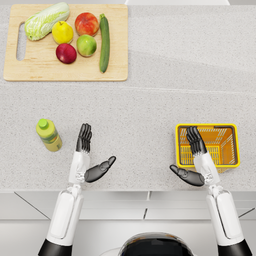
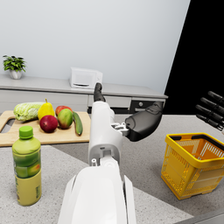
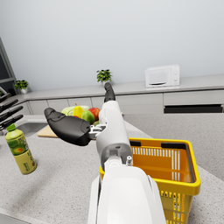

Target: Pick up the green tea and place it into the yellow basket

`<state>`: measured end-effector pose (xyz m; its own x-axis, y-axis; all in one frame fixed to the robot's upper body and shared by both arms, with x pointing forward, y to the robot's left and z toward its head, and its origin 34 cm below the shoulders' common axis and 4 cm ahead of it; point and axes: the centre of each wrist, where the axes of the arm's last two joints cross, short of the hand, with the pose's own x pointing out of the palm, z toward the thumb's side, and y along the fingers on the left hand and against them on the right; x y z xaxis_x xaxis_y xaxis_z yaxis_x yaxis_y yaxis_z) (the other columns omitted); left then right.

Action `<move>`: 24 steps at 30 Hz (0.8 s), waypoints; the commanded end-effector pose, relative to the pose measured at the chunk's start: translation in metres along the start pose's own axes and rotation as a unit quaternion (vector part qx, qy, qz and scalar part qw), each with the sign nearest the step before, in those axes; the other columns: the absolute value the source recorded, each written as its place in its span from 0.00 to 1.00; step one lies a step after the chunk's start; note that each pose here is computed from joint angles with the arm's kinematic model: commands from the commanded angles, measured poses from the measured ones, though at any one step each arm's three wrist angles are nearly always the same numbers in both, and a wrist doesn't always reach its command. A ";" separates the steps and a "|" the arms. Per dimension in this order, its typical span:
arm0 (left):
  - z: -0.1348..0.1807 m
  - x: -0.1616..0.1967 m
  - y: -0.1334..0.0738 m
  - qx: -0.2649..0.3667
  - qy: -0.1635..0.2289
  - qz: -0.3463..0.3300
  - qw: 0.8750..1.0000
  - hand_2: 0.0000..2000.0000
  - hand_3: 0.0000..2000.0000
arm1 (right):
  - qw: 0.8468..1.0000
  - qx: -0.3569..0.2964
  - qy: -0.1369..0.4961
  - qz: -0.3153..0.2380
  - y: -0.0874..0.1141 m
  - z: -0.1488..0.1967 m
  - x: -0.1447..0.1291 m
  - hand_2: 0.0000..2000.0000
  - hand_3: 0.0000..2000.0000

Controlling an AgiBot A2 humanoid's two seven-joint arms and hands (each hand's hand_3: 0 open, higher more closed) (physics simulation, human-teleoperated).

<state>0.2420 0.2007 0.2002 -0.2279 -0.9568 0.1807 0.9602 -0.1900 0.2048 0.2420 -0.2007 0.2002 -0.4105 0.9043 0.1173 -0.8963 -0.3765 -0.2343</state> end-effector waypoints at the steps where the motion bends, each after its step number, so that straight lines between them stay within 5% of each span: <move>1: 0.000 0.000 0.000 0.000 0.000 0.000 1.000 0.00 0.00 | 1.000 0.000 0.000 0.000 0.000 0.000 0.000 0.00 0.00; 12: -0.007 0.004 0.000 -0.014 -0.001 -0.008 1.000 0.00 0.00 | 1.000 0.013 -0.004 0.009 -0.001 -0.007 0.004 0.00 0.00; 14: 0.038 -0.030 0.020 0.101 0.004 0.035 0.994 0.00 0.00 | 0.993 -0.105 0.013 -0.056 -0.003 0.040 -0.016 0.00 0.00; 21: 0.056 -0.055 0.022 0.154 0.162 0.086 0.971 0.00 0.00 | 0.964 -0.156 0.170 -0.134 -0.004 0.060 -0.030 0.00 0.00; 24: 0.043 -0.082 0.023 0.120 0.189 0.136 0.965 0.00 0.00 | 0.952 -0.154 0.205 -0.169 0.000 0.062 -0.043 0.00 0.00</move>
<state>0.2699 0.2669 0.2345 0.0931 -0.9875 -0.1273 0.8963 0.0274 0.4426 0.2485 -0.2414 0.2485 0.0115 0.9877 -0.1561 -0.8578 -0.0705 -0.5091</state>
